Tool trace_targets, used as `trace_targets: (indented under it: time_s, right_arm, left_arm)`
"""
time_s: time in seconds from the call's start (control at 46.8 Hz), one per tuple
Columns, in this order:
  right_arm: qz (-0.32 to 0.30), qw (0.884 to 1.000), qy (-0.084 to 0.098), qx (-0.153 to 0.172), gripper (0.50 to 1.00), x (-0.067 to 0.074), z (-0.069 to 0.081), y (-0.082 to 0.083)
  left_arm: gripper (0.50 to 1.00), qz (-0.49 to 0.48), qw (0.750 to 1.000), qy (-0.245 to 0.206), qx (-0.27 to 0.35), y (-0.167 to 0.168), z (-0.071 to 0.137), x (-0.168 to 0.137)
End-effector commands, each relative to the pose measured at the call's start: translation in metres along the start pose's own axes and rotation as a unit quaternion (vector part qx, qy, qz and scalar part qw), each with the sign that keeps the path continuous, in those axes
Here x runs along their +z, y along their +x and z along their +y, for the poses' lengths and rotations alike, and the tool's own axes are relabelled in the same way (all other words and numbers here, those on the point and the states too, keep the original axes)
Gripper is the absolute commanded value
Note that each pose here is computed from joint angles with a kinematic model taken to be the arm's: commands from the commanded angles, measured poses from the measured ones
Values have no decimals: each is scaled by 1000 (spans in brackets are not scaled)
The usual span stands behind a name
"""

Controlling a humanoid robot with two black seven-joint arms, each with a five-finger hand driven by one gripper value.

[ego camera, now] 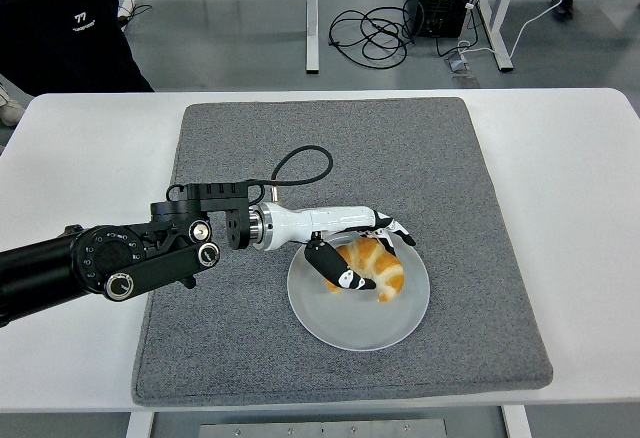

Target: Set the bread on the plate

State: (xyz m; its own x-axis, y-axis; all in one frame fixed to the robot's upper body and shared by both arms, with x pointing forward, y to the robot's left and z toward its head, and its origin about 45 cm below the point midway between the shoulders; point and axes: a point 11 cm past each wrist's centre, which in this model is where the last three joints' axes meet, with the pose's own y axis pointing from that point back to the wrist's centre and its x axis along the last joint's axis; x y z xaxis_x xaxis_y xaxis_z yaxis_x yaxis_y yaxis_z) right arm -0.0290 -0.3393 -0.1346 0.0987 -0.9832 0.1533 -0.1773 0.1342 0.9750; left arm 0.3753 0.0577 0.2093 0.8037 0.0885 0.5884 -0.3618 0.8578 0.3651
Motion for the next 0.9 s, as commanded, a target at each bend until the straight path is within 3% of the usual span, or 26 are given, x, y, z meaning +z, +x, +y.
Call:
trace_targets:
  time_s: [0.0, 0.342, 0.534, 0.876]
  right_arm:
    - [0, 1000, 1, 0, 1000, -1, 0, 0]
    - [-1, 1000, 3, 0, 1000, -4, -1, 0]
    - [-1, 1000, 3, -1, 1000, -4, -1, -1]
    - [-1, 1000, 3, -3, 1000, -4, -1, -2]
  left_arm:
    - [787, 0, 1000, 3, -1, 0, 1, -2]
    - [804, -3, 1000, 2, 4, 8, 10, -2]
    - [805, -6, 999, -20, 31, 34, 16, 16]
    - [805, 96, 987, -61, 117, 89, 36, 33]
